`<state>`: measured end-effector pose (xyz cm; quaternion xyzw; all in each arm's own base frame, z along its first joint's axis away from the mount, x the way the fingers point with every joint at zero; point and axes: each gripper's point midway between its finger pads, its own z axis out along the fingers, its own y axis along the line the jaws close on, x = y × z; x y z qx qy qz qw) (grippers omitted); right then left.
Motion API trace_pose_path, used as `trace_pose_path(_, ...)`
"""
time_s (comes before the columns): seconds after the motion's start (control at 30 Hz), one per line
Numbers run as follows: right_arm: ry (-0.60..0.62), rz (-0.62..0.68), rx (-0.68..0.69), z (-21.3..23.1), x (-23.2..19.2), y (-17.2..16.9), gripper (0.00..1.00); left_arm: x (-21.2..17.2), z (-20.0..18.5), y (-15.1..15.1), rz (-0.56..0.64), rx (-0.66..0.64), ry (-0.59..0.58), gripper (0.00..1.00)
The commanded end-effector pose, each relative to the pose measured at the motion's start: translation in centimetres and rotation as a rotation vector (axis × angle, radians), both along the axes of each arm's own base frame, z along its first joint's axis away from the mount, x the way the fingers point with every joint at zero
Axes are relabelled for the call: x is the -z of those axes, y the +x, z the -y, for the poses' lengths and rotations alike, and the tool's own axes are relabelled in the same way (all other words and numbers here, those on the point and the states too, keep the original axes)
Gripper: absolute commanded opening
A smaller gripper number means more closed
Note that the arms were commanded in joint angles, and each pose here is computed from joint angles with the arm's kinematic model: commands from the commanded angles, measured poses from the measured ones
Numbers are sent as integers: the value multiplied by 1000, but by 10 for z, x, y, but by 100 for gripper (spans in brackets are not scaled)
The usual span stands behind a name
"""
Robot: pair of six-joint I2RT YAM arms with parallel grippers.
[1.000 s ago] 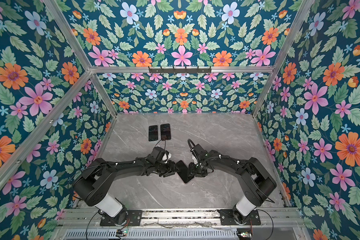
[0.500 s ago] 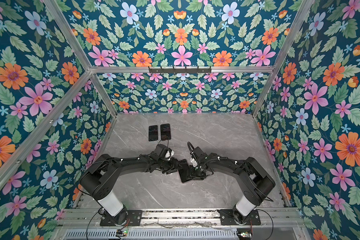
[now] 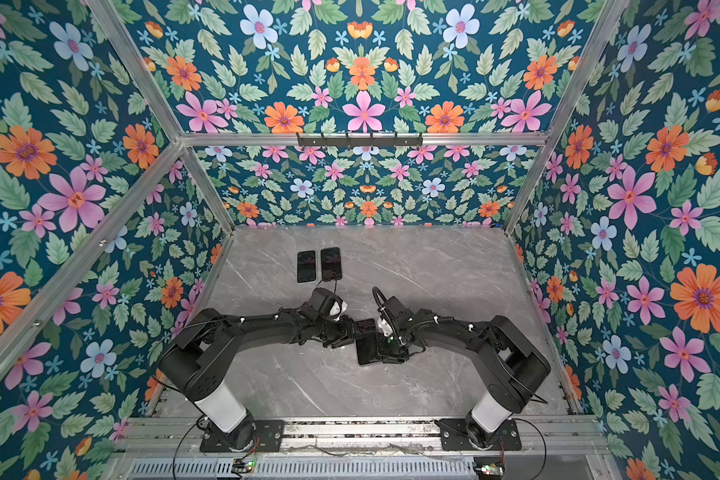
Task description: Put the phone into the phone case
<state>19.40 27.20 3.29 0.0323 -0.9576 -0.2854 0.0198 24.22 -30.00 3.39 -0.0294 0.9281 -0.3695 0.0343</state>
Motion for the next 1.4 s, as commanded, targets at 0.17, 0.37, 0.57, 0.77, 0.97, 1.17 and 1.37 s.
trace_pose_path(0.17, -76, 5, 43, 25, -9, -13, 51, 13, -25, -21, -31, 27, 112, 46)
trace_pose_path(0.37, -101, 81, 62, 38, -22, -9, 50, 2, -18, -40, -36, 74, 102, 46)
trace_pose_path(0.57, -86, 157, 70, 31, -32, 8, 45, 4, -13, -42, -35, 98, 113, 45)
trace_pose_path(0.77, -89, 209, 60, 23, -38, 36, 35, 2, -11, -28, -9, 130, 147, 44)
trace_pose_path(0.97, -55, 199, 62, 17, -33, 65, 24, 2, -25, -11, -12, 114, 150, 46)
trace_pose_path(1.17, -20, 158, 69, 11, -19, 86, 24, 7, -30, -3, -23, 138, 147, 49)
trace_pose_path(1.37, 19, 150, 62, 2, -17, 96, 23, 7, -20, 7, -21, 143, 104, 48)
